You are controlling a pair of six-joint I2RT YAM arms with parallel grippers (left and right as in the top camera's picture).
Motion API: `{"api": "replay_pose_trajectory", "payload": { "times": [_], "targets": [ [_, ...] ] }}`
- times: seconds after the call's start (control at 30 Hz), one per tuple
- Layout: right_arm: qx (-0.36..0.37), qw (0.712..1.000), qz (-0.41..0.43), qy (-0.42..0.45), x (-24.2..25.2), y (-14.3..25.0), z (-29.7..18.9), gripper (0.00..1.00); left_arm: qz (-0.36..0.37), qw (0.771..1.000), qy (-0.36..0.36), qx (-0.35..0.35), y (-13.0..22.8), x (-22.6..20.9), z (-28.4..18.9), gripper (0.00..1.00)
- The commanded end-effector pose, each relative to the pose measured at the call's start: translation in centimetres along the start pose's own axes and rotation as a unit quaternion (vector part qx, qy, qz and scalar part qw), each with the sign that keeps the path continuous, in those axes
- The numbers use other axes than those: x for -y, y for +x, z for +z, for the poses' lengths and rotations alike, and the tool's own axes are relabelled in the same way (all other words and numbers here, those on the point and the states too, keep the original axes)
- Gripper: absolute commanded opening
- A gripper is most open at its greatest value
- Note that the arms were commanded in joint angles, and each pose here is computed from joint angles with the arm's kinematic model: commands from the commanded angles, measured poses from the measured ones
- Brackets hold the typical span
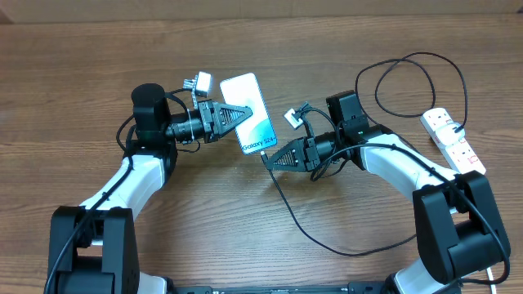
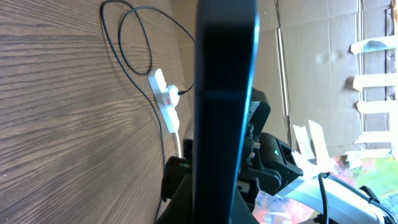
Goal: Plug charger to phone and switch on socket
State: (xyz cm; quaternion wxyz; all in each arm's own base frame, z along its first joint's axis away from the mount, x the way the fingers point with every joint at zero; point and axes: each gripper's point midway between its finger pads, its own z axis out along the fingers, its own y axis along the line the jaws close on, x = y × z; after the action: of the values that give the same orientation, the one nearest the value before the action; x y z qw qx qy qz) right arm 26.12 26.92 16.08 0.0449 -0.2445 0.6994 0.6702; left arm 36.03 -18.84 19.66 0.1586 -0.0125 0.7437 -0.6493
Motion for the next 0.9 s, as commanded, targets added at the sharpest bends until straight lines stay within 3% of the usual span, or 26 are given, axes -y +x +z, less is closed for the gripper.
{"api": "replay_pose_trajectory", "payload": {
  "times": [0.0, 0.87],
  "targets": [
    [0.002, 1.000, -0.007, -0.002, -0.84, -0.54, -0.13, 0.04, 0.013, 1.000, 0.013, -0.013, 0.06, 1.08, 0.21, 0.04],
    [0.001, 1.000, -0.010, -0.015, -1.31, -0.50, -0.15, 0.04, 0.031, 0.999, 0.012, -0.012, 0.04, 1.07, 0.21, 0.04]
  ]
}}
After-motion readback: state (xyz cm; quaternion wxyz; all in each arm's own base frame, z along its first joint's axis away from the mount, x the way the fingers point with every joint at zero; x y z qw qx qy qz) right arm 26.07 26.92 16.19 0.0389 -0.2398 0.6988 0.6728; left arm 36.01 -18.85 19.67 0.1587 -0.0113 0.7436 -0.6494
